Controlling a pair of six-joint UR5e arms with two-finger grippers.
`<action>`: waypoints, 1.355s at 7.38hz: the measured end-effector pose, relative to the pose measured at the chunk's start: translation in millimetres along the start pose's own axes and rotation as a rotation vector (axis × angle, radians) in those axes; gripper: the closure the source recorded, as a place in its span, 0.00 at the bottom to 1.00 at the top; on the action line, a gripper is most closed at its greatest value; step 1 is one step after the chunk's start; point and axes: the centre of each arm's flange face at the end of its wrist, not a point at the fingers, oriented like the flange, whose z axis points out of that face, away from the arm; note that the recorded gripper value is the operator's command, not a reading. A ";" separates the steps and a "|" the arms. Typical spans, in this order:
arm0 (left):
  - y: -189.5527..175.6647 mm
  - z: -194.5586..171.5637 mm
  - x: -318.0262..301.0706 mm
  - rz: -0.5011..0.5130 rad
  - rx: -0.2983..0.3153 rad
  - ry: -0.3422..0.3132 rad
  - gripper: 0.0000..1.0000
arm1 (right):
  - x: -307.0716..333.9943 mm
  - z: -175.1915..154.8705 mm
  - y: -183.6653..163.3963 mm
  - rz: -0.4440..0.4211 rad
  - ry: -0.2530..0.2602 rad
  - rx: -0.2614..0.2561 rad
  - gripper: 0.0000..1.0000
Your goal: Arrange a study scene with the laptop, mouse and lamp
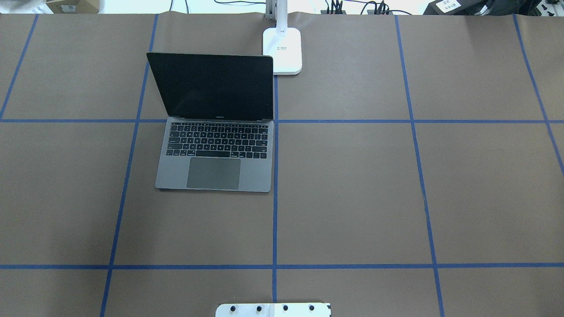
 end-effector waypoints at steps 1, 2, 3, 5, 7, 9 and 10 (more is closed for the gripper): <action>4.4 1.3 -27.2 0.050 -0.013 -0.056 0.00 | 3.5 3.3 1.5 0.034 0.009 -0.021 0.05; 9.1 -0.3 -51.1 0.080 -0.028 -0.088 0.00 | 3.6 7.6 5.3 0.097 0.027 -0.050 0.06; 12.1 -2.0 -63.0 0.090 -0.035 -0.100 0.00 | -2.7 14.1 12.5 0.172 0.060 -0.070 0.06; 15.2 -2.8 -70.2 0.092 -0.040 -0.105 0.00 | -24.0 34.4 35.2 0.279 0.160 -0.071 0.06; 17.0 -3.0 -70.9 0.091 -0.042 -0.102 0.00 | -12.7 62.6 40.4 0.303 0.272 -0.044 0.06; 17.0 -4.1 -69.9 0.092 -0.040 -0.100 0.00 | 8.4 93.3 23.2 0.332 0.360 -0.040 0.06; 16.8 -4.8 -69.3 0.093 -0.038 -0.100 0.00 | 15.1 105.6 14.6 0.345 0.390 -0.044 0.06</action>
